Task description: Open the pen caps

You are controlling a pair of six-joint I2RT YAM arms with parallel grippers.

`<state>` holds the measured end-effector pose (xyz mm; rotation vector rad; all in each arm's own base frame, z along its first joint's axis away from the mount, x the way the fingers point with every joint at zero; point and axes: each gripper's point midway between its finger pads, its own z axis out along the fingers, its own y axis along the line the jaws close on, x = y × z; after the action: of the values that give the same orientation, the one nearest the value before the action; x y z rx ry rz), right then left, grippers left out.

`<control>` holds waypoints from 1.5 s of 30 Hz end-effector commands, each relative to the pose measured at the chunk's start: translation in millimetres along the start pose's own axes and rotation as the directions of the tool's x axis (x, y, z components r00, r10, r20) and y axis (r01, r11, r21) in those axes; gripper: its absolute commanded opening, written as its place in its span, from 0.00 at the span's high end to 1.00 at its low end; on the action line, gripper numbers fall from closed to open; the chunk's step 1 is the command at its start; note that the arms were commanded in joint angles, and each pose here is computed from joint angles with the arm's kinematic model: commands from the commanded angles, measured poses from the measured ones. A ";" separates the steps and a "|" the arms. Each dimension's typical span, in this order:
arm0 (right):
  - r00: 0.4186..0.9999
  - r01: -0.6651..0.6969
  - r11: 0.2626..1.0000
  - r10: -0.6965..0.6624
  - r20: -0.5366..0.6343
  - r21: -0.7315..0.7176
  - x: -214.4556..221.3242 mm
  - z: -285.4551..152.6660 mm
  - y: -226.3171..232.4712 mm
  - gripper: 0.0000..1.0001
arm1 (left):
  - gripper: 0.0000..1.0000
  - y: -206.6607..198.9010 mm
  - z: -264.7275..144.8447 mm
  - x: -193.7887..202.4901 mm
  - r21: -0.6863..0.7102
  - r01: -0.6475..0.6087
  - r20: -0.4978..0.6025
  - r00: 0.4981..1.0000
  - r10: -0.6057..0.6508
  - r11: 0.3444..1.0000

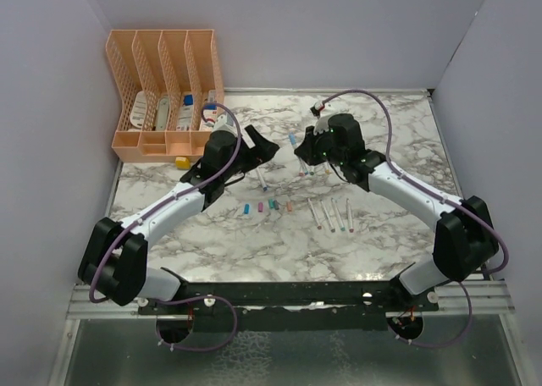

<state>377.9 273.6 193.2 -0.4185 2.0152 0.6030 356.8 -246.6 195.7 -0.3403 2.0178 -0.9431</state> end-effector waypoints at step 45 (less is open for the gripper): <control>0.997 0.071 0.967 -0.068 0.022 -0.243 7.7 -37.5 61.2 0.99 | 0.79 -67.7 25.3 8.0 0.191 0.029 -0.017 1.000 -0.026 0.981</control>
<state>320.9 299.6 202.4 -0.5986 1.9689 0.7944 362.0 -303.8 209.6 -0.2789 1.9828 -1.1117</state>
